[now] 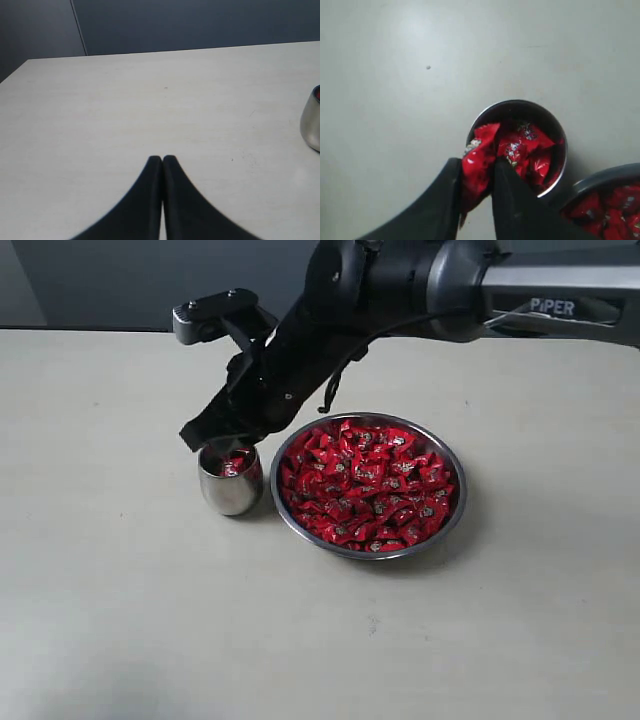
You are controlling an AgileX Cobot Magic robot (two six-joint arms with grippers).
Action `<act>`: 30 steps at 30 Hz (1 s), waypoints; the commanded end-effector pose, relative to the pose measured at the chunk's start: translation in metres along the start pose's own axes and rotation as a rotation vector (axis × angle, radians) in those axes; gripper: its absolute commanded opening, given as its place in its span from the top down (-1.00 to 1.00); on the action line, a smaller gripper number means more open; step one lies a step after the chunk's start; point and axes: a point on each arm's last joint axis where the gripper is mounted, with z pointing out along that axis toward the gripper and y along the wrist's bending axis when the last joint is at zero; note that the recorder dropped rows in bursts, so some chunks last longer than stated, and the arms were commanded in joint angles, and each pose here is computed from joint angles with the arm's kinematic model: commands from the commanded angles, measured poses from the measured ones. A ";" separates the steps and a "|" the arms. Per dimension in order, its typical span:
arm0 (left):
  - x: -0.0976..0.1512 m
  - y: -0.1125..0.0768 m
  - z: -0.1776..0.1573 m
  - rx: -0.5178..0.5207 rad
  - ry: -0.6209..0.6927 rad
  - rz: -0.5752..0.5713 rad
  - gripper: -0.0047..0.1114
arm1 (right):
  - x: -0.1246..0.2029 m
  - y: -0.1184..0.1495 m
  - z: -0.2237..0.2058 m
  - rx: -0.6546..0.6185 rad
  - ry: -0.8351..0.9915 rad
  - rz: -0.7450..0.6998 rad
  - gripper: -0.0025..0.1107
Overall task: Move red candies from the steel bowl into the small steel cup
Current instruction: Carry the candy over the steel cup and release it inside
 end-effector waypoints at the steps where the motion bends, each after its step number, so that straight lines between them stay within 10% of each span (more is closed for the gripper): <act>1: 0.000 0.000 0.000 -0.003 -0.012 -0.001 0.91 | -0.009 -0.004 0.007 -0.006 -0.006 -0.008 0.97; 25: 0.000 0.000 0.000 -0.003 -0.012 -0.001 0.91 | -0.014 -0.016 0.017 0.075 0.054 0.005 0.96; 30: 0.000 0.000 0.000 -0.003 -0.012 -0.001 0.91 | -0.014 -0.016 0.017 0.075 0.054 0.005 0.51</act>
